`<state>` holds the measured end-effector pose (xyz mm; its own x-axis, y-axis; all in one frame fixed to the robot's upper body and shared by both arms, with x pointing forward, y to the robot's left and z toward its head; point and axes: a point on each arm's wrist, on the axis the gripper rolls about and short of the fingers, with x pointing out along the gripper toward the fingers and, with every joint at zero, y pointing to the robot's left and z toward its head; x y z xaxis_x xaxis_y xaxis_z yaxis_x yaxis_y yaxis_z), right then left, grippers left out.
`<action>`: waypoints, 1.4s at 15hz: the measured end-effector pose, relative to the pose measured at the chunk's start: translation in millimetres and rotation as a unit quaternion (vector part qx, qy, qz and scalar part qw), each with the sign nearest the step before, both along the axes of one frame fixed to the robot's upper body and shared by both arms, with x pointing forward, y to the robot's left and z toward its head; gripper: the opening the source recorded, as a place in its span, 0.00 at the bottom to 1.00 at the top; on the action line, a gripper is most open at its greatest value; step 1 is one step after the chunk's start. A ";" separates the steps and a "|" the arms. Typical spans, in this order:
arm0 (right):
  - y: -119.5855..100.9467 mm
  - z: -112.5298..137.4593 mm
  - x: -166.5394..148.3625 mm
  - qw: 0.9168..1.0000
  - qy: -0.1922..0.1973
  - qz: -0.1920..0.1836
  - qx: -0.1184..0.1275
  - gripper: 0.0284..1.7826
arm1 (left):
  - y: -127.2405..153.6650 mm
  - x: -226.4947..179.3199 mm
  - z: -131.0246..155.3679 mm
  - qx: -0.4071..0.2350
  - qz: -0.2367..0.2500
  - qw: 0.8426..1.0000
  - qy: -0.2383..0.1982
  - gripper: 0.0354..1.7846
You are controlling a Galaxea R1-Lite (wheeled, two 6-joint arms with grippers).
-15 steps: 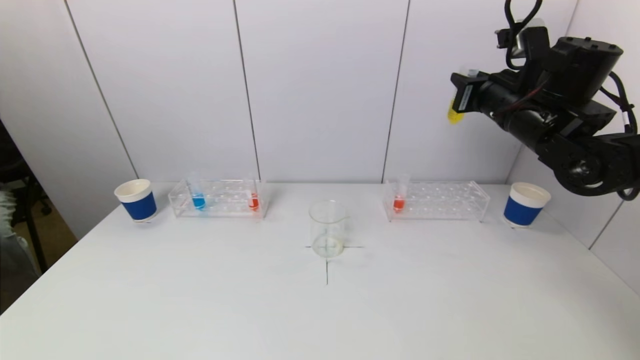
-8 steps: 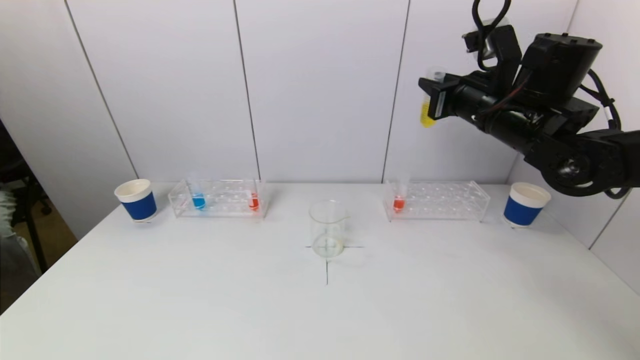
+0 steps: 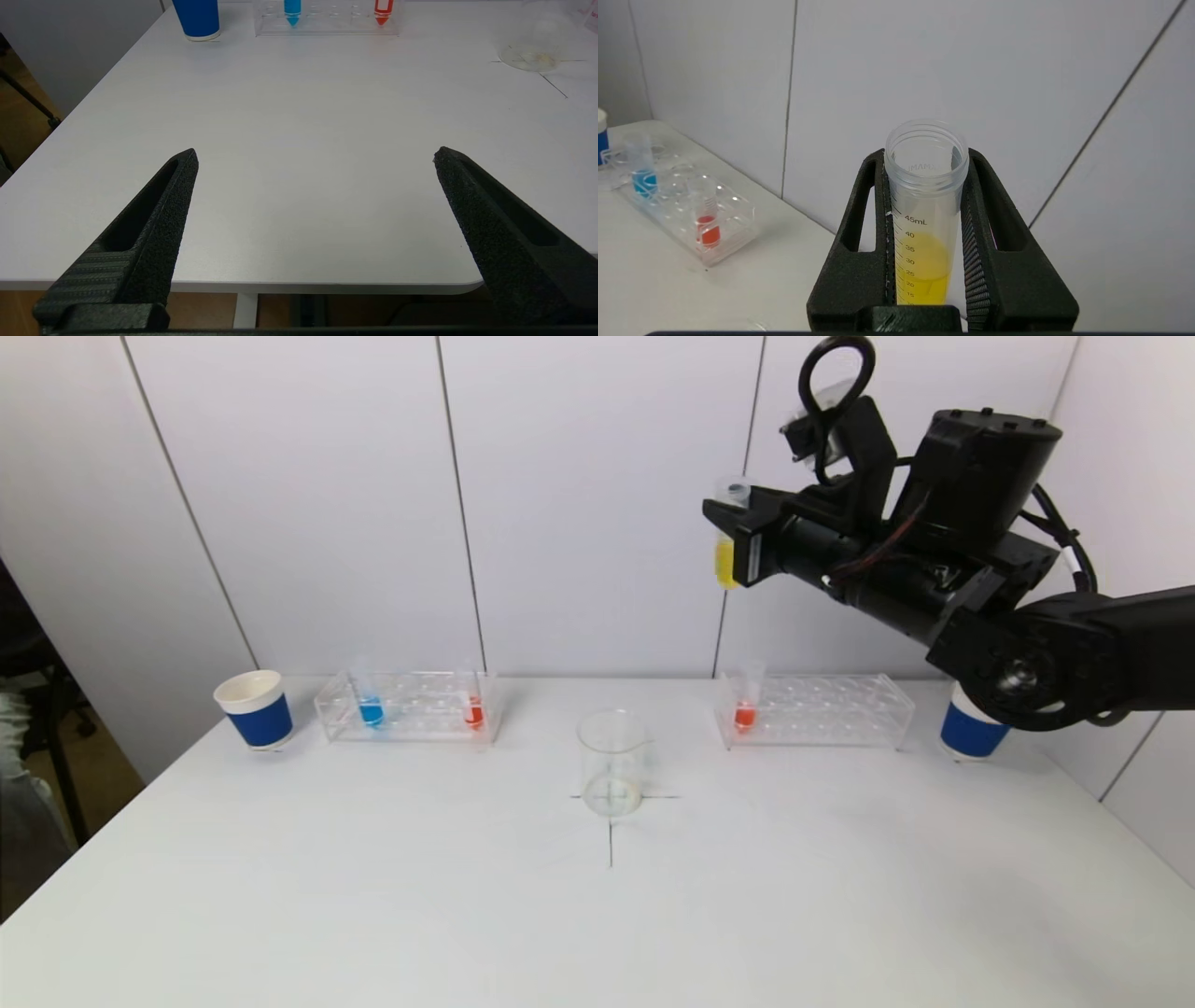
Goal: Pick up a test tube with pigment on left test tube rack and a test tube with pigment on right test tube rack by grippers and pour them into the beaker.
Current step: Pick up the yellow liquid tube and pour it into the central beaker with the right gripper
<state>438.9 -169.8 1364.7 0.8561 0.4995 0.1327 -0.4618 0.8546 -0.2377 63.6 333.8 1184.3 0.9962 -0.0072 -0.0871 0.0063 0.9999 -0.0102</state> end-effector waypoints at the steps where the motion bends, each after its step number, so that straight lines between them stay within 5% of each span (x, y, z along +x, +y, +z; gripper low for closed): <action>1: 1.7 -2.8 0.2 1.000 -0.003 0.011 -0.013 0.25 | 0.0 0.0 -0.1 0.000 0.000 1.000 0.000 0.99; 5: 9.5 -15.2 4.0 0.997 -0.029 0.024 -0.067 0.25 | 0.0 0.0 0.0 0.000 0.000 1.000 0.000 0.99; 12: 15.9 -40.0 16.1 0.980 -0.086 0.084 -0.160 0.25 | 0.0 0.0 0.0 0.000 0.000 1.000 0.000 0.99; 21: 17.1 -72.2 32.3 0.943 -0.145 0.140 -0.265 0.25 | 0.0 0.0 -0.1 0.000 0.000 1.000 0.000 0.99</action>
